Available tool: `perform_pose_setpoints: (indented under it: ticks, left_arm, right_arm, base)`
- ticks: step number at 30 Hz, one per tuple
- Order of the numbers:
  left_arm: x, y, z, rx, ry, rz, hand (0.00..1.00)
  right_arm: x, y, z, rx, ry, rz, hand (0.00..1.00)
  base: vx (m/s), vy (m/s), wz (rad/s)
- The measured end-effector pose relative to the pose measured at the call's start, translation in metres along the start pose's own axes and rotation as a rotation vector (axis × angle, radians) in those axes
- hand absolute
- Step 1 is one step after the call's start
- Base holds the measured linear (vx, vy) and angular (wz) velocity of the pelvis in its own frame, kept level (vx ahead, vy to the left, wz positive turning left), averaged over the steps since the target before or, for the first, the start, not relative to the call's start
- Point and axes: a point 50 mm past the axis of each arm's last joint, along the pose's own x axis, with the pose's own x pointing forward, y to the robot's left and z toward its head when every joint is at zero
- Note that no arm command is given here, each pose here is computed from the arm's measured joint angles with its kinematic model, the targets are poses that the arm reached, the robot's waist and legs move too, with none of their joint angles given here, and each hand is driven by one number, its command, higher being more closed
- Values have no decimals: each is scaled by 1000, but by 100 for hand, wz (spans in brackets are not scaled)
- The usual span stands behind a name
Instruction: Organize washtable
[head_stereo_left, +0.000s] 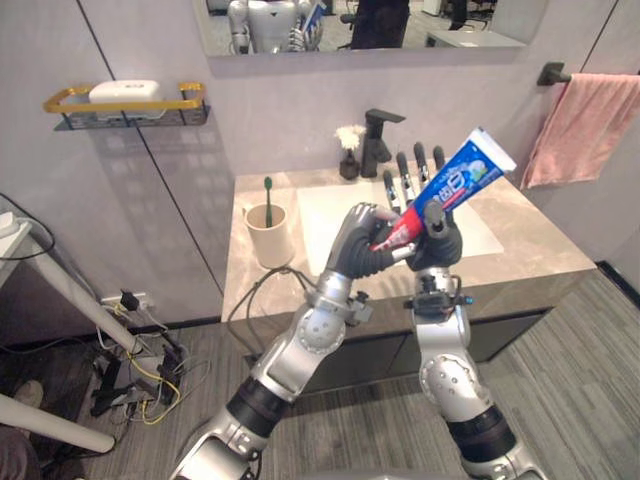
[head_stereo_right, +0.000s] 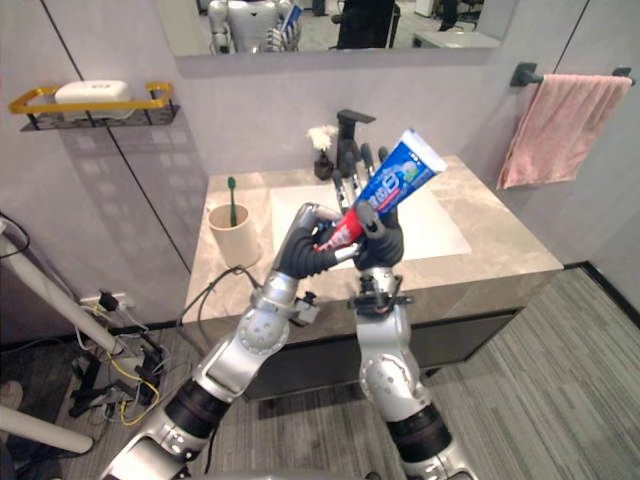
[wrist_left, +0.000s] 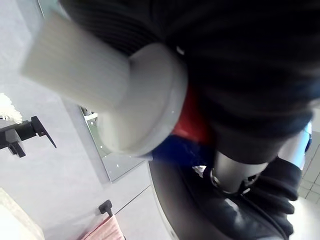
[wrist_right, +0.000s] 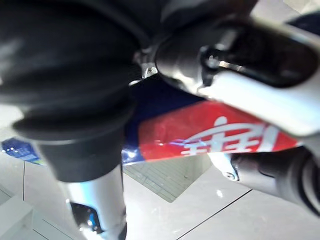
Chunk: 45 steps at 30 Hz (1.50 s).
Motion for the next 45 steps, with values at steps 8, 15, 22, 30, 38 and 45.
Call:
perform_pose_setpoints:
  ticks: [8,15,22,30,38,45]
  left_arm:
    - [-4,3,-7,35,16,-26,100]
    - [-6,6,-9,60,-1,-74,100]
    - [-11,10,-15,123,7,-147,100]
    - [-18,24,-43,213,145,-165,100]
    - [-16,26,-39,213,131,-167,100]
    - [-12,32,-33,217,105,-142,100]
  right_arm:
    - [-1,-6,3,-28,66,22,0]
    - [-4,-4,14,-76,117,95,0]
    - [-15,3,31,-126,133,188,0]
    - [-25,13,46,-152,123,286,0]
    - [-29,6,52,-196,143,268,0]
    - [-35,0,54,-209,144,232,0]
  base:
    - [0,0,0]
    - [0,0,0]
    - [0,0,0]
    - [0,-2,-5]
    - [0,0,0]
    - [-5,-2,0]
